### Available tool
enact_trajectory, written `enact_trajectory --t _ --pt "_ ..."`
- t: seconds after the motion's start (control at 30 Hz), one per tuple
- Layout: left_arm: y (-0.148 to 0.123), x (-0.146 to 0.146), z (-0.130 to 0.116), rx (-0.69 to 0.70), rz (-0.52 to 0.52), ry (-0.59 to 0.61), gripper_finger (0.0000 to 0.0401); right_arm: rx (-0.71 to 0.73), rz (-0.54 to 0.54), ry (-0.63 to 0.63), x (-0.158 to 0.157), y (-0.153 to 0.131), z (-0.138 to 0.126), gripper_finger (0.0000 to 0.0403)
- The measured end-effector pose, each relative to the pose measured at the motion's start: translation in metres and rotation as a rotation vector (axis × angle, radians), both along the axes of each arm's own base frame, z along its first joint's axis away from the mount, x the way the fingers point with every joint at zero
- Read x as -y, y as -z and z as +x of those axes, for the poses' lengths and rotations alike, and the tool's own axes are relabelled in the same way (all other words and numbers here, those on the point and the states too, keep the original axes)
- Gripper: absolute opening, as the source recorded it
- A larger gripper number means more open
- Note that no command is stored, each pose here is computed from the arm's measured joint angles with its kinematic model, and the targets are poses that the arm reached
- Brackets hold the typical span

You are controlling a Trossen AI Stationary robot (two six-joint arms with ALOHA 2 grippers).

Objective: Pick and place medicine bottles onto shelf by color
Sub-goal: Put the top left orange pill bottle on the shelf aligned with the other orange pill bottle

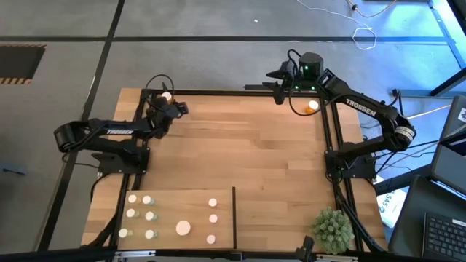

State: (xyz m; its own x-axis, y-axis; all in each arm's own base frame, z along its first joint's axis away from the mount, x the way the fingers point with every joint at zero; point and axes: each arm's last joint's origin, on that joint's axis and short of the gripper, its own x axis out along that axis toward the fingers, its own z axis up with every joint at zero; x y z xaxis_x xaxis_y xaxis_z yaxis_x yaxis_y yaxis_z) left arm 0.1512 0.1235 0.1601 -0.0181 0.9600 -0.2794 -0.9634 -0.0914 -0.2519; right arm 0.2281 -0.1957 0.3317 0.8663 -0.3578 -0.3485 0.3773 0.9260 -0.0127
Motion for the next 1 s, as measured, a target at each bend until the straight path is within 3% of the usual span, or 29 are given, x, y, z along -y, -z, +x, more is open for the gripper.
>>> enact_trajectory --t 0.3,0.43,0.8,1.0 --pt "0.001 0.009 -0.012 -0.01 -0.149 0.1 0.0186 0.0 0.0 0.0 0.0 0.0 0.0 0.0213" --pt "0.01 0.014 -0.016 -0.023 -0.229 0.083 0.0186 0.0 0.0 0.0 0.0 0.0 0.0 0.0213" --pt "0.009 0.017 -0.013 -0.031 -0.222 0.12 0.0186 0.0 0.0 0.0 0.0 0.0 0.0 0.0213" --pt "0.008 0.017 -0.013 -0.195 -0.205 0.181 0.0186 0.0 0.0 0.0 0.0 0.0 0.0 0.0213"
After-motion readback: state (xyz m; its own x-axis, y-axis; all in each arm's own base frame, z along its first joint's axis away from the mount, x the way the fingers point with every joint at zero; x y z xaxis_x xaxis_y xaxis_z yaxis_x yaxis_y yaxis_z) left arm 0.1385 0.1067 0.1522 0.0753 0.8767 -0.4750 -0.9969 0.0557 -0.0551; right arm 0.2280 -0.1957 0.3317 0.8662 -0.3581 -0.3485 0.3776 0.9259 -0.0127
